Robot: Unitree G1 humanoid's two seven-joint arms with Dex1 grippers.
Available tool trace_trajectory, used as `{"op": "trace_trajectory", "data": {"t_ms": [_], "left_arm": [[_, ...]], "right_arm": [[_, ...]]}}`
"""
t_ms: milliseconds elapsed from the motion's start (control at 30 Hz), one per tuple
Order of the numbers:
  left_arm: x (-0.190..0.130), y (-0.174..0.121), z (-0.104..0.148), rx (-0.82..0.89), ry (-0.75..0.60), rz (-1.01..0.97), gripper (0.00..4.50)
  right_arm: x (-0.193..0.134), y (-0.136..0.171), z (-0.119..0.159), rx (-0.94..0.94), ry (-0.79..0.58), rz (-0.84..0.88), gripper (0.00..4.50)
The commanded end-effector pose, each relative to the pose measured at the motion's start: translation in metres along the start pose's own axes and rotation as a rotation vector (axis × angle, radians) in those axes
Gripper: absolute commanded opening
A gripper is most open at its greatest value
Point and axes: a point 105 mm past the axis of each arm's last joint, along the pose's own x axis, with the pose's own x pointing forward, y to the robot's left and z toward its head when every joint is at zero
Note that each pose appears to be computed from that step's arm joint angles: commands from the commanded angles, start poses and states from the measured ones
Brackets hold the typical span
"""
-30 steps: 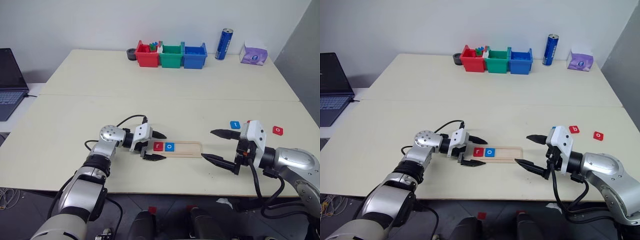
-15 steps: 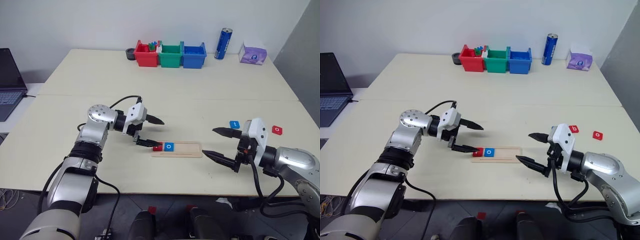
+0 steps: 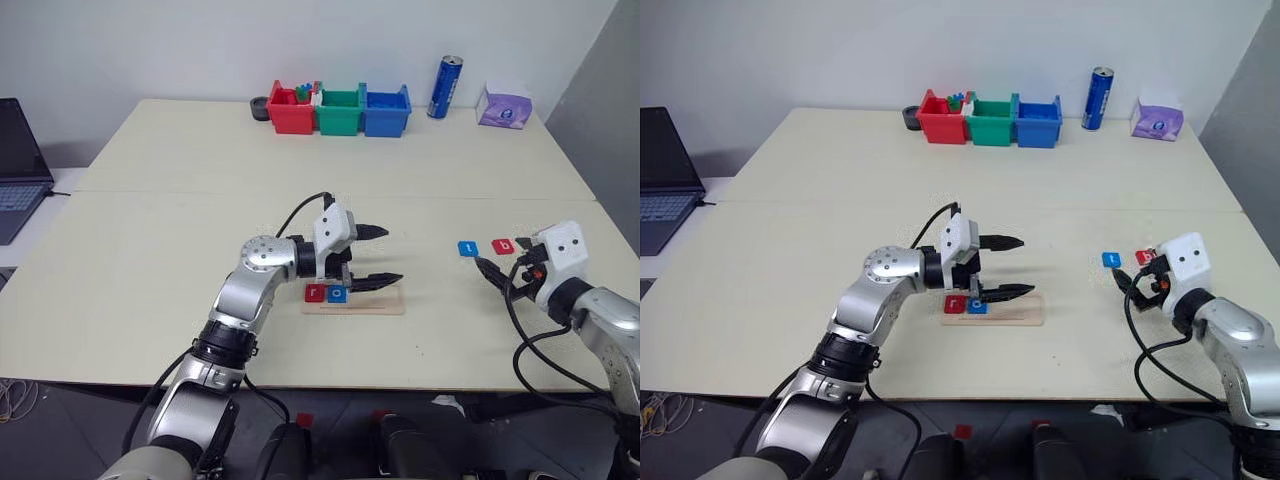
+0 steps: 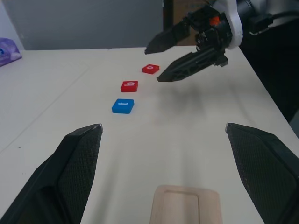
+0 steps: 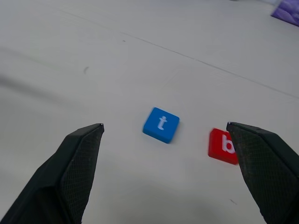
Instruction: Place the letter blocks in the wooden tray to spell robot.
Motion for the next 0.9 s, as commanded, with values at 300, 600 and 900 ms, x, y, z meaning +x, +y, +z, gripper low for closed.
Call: {"op": "trace_trajectory", "data": {"t_ms": [300,600,900], "left_arm": [[0.019,-0.002,0.003,0.032,0.008,0.021,4.47],[0.025,-0.012,0.003,0.017,0.002,-0.011,4.47],[0.019,-0.013,0.005,0.018,0.01,-0.026,4.47]], "right_arm": [[0.019,-0.035,-0.004,0.162,-0.021,-0.17,4.5],[0.033,-0.04,-0.009,0.227,-0.015,-0.212,4.5],[0.04,-0.039,-0.008,0.228,-0.032,-0.217,4.5]]}}
